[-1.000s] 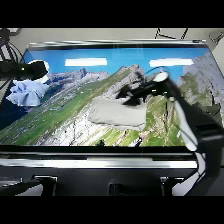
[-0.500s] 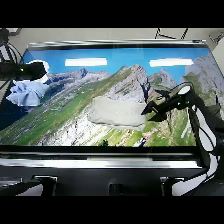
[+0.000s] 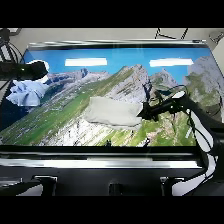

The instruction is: Fold the clothes and pants, and hang the long-sleeved shirts on hangers.

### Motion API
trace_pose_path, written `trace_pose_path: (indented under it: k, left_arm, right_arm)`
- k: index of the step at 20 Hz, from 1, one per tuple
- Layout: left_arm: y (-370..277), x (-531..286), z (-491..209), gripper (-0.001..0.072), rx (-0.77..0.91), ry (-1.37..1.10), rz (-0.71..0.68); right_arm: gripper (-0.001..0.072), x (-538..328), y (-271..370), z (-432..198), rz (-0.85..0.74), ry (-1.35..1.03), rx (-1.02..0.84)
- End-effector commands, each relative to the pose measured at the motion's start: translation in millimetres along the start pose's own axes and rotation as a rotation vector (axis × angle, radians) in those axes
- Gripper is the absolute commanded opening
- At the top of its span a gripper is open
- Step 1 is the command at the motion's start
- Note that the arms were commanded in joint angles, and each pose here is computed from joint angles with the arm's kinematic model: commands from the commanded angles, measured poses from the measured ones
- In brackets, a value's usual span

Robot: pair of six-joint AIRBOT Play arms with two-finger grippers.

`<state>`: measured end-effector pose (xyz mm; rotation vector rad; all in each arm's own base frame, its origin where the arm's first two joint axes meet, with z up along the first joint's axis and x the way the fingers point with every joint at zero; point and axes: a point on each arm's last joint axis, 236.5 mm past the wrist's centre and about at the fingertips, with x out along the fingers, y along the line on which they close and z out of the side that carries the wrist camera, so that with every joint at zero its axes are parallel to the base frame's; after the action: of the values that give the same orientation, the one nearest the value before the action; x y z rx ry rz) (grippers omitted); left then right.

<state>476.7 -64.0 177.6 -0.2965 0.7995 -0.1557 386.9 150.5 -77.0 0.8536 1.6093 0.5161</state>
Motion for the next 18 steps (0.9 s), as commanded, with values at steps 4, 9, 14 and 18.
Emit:
trace_pose_path:
  k: [4, 9, 14, 18]
  left_arm:
    - [-3, 0, 0, 0.0027, 0.0, 0.0, -0.007]
    - [-3, 0, -1, 0.0027, 0.003, 0.001, -0.007]
    - [-3, 0, 0, 0.0027, 0.022, 0.001, -0.008]
    - [-4, 0, -1, 0.0027, 0.038, 0.001, -0.01]
  right_arm:
    - [0.0037, -123, 68, 29, 0.083, -0.198, -0.156]
    - [0.0038, -313, 61, 39, -0.069, -0.634, -0.112]
    - [0.0038, -424, 22, 11, -0.067, -0.86, 0.079]
    - [0.0038, -464, -12, -7, -0.025, -0.956, 0.239]
